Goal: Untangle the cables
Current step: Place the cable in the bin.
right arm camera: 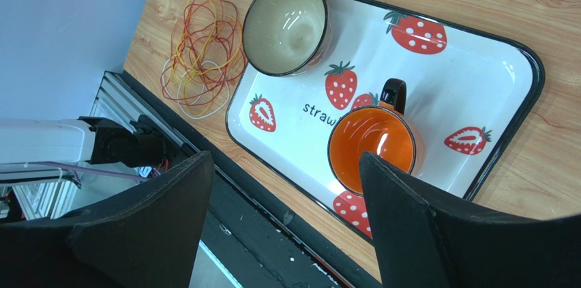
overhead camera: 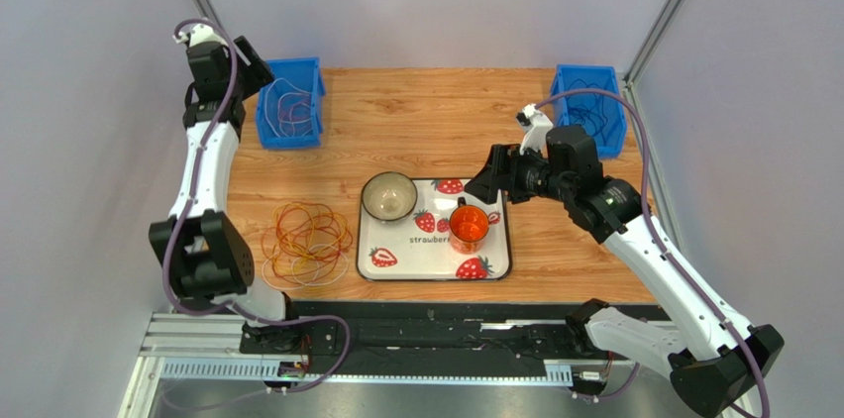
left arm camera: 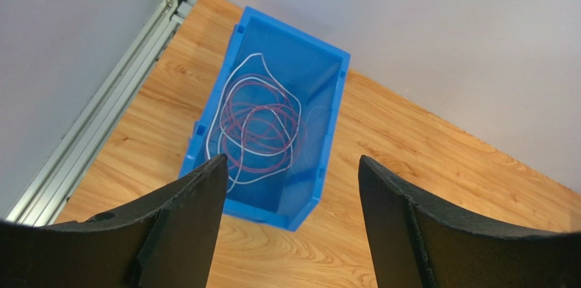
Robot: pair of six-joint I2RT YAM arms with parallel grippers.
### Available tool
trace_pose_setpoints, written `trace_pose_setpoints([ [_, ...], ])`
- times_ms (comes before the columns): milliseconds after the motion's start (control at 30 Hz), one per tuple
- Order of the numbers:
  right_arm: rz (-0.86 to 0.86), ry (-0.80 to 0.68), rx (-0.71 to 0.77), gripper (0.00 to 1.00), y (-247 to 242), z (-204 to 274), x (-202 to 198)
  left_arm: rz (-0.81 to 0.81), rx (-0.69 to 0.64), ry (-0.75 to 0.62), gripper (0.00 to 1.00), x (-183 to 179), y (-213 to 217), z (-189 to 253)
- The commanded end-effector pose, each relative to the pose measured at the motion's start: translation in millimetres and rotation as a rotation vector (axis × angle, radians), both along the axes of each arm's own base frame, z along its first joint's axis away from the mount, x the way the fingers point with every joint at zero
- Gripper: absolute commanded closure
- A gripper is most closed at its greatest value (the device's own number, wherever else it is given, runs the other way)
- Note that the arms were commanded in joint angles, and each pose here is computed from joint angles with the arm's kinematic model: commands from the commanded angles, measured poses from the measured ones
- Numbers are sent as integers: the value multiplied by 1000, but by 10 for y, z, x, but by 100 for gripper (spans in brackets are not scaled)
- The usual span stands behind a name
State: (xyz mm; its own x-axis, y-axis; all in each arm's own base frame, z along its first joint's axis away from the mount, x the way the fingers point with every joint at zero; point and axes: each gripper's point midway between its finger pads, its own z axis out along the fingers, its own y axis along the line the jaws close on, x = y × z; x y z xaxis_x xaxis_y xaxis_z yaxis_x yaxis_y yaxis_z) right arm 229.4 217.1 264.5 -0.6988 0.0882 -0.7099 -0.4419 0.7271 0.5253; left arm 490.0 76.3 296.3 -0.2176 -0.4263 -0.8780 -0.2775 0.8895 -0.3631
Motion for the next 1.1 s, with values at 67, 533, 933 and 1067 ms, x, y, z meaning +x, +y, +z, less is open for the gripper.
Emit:
trace_pose_setpoints([
  [67, 27, -47, 64, 18, 72, 188, -40, 59, 5, 91, 22, -728, -106, -170],
  [533, 91, -4, 105, 18, 287, 60, -194, -26, -44, 320, 28, -1964, -733, -1087],
  [933, 108, 19, 112, 18, 344, -2, -285, -30, -79, 449, 35, -2421, -970, -1759],
  [1067, 107, 24, 107, 18, 343, -29, -277, -23, -60, 476, 35, -2465, -937, -1886],
])
